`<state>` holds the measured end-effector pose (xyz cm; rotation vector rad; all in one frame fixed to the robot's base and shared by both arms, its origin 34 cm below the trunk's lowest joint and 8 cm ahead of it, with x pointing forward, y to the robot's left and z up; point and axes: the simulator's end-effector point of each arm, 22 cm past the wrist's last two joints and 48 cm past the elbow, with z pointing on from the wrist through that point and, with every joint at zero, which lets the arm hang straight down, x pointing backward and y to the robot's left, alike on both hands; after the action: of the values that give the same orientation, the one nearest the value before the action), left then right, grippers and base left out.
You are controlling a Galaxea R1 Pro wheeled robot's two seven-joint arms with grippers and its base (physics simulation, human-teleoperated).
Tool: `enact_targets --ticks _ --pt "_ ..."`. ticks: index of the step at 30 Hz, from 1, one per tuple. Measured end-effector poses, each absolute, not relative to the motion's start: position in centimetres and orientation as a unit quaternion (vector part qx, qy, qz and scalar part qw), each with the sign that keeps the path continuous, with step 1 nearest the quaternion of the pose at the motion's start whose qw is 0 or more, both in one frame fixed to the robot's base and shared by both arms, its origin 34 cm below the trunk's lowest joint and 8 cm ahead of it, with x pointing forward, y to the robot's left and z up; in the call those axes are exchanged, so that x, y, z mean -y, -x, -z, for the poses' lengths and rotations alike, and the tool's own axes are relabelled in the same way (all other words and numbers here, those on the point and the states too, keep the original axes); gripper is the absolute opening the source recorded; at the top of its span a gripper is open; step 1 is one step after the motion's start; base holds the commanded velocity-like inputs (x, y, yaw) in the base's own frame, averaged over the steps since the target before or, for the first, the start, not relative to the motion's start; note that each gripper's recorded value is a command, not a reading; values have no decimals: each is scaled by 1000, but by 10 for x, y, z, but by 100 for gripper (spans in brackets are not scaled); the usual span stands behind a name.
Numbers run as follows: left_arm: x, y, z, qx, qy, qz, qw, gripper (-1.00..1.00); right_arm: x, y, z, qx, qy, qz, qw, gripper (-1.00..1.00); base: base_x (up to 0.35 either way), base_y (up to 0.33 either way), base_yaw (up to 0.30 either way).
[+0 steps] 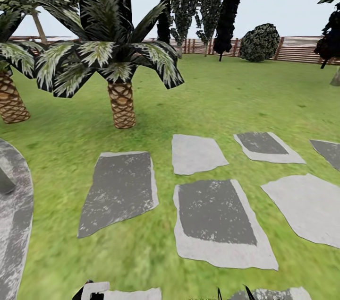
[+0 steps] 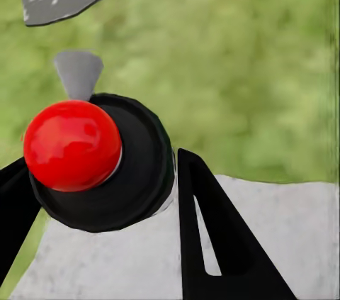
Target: Pick up the pesticide atomizer in the garden and spray insectifuge to fully cover both potted plants in the garden.
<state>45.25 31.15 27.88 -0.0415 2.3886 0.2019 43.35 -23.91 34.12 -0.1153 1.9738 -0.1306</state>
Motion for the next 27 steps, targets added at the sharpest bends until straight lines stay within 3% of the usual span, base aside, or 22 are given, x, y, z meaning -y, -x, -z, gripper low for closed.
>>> enact_targets --ticks 11,27 --pt "-311 -453 -279 -928 15 -78 364 -100 239 -433 -341 -833 49 55 548 100 27 -2 -300" --pt "-311 -453 -279 -928 16 -79 364 -100 239 -433 -341 -833 49 55 548 100 281 -101 -300"
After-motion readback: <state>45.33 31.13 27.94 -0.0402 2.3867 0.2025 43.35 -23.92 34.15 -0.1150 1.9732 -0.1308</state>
